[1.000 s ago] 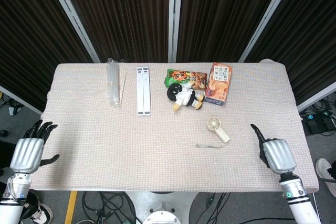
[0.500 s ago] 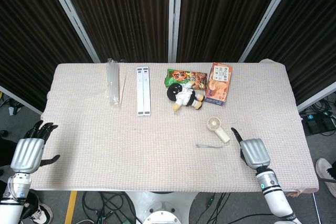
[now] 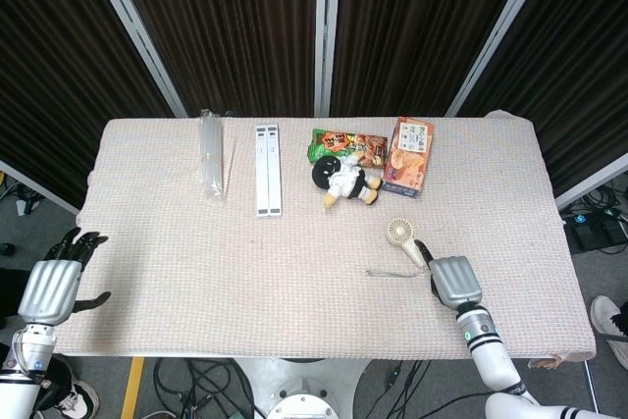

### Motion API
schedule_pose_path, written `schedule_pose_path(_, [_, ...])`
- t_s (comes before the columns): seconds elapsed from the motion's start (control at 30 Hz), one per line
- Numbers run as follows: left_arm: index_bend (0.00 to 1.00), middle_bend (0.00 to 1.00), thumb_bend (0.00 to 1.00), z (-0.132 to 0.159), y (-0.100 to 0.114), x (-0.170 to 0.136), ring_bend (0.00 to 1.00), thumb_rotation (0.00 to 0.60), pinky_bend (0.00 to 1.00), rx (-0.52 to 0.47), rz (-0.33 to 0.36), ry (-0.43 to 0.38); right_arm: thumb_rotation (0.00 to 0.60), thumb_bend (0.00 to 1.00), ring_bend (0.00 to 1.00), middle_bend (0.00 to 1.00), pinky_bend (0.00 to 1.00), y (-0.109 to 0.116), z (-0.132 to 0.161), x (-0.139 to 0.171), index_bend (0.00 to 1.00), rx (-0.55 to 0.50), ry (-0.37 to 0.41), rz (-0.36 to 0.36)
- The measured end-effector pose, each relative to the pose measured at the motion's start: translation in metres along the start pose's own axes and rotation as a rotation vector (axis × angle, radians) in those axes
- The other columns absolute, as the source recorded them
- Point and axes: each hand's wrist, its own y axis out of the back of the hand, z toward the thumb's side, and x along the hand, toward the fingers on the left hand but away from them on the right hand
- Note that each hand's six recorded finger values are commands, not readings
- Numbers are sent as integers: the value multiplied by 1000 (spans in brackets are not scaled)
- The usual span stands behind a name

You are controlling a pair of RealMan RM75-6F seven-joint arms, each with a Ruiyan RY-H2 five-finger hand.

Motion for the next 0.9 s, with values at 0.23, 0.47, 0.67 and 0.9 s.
schedule_pose_path(0.23, [176,155,84,0,0,0,53,600,231,-2,1,-3,600,1000,687,726,722,-3,1,-6,0,3,-11,15])
schedule_pose_path(0.47, [176,155,85,-2,2,-1,53,600,231,0,3,1,600,1000,687,726,722,-8,3,-9,0,-3,-10,31])
schedule_pose_path(0.67, [176,155,85,-3,3,-1,52,600,231,-1,9,0,600,1000,688,727,722,-5,7,-9,0,-4,1,6])
schedule_pose_path(0.9, [176,155,84,-2,3,-1,53,600,231,-2,8,-1,600,1000,688,727,722,-5,10,-9,0,2,10,6])
